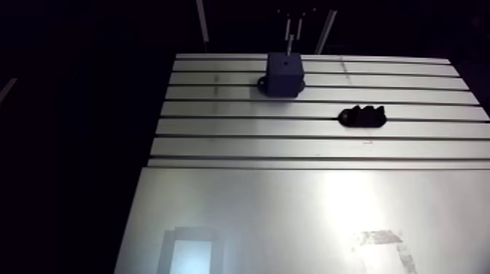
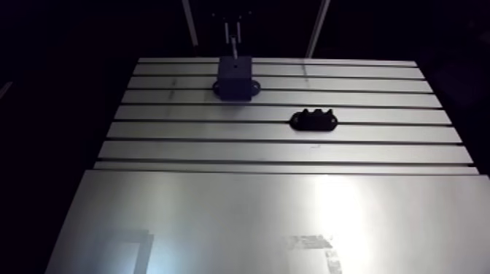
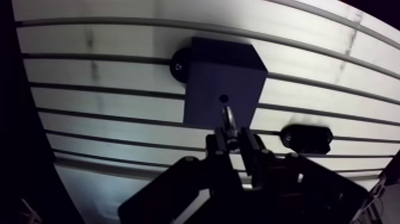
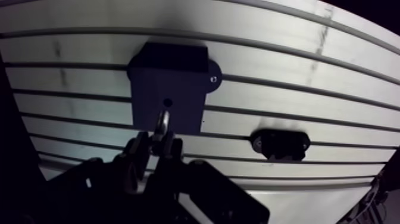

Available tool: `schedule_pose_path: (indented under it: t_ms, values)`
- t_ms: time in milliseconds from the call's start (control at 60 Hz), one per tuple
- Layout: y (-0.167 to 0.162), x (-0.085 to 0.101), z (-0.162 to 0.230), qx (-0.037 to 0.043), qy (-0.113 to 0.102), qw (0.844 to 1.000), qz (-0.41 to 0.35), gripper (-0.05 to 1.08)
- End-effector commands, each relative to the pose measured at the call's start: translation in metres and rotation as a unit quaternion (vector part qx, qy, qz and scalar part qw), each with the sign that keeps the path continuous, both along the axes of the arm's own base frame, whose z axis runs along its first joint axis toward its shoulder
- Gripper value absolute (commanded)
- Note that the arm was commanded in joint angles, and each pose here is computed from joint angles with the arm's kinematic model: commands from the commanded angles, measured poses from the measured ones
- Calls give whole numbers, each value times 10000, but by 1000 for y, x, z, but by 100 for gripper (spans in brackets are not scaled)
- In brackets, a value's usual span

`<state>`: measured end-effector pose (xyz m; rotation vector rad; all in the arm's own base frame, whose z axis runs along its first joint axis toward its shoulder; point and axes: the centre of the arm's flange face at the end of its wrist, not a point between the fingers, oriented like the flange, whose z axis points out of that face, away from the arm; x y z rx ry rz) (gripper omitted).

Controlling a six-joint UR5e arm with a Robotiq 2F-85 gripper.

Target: Pick up the M10 bolt and insert it into the hole until fully seated.

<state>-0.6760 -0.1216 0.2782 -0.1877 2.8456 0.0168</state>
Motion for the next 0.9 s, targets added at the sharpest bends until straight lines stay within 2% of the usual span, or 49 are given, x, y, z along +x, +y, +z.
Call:
schedule_pose_path:
  t_ms: [17, 900]
  values:
    - [0, 1, -8, 9, 65, 10000, 10, 108]
    - [2, 3, -13, 0, 32, 10000, -1, 108]
